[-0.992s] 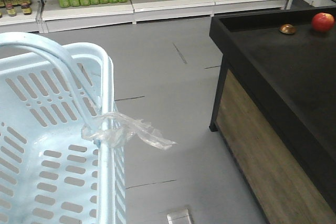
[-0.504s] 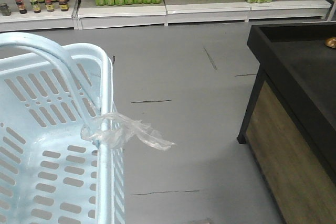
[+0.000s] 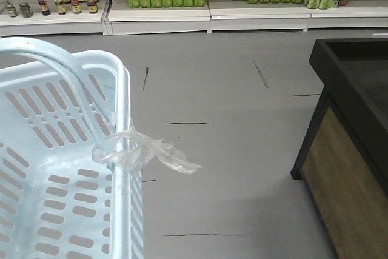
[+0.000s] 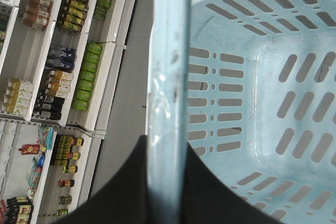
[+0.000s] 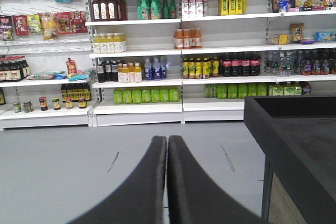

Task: Pick three apples into basket with both arms
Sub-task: 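Drive the base away from the table holding the basket in the left gripper, then turn the base along the shelves carrying the basket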

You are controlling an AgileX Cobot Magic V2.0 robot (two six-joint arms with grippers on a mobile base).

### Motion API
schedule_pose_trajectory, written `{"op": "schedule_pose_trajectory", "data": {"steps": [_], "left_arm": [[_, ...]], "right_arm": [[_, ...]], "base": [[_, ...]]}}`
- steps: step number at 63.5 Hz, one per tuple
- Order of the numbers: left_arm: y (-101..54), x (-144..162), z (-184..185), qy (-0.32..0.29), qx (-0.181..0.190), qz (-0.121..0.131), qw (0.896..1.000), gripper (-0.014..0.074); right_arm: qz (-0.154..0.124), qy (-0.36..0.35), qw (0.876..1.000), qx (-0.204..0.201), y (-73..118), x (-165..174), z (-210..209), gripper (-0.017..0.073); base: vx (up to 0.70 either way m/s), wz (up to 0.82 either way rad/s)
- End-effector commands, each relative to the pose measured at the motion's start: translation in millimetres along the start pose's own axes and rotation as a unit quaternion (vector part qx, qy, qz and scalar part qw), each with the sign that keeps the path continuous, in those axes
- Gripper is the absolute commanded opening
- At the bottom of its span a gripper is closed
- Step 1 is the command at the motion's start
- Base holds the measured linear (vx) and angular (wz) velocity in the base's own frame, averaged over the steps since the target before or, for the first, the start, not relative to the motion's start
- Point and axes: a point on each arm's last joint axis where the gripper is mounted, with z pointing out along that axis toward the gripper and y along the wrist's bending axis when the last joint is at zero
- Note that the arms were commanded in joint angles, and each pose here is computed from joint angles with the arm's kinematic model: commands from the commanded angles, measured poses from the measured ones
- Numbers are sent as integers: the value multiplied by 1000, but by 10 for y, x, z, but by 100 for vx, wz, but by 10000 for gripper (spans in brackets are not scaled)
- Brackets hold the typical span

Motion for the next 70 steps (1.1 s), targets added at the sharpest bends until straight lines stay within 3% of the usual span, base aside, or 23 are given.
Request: {"op": "schedule_pose_trajectory", "data": {"steps": [1, 70], "left_arm": [[106, -59, -77, -37, -42, -9, 998, -6], [106, -59, -77, -37, -42, -9, 998, -6]], "right_arm": [[-3, -34, 999, -2, 3, -23, -7, -9], [-3, -34, 999, -2, 3, -23, -7, -9]], "base": [[12, 3], [17, 5]]}}
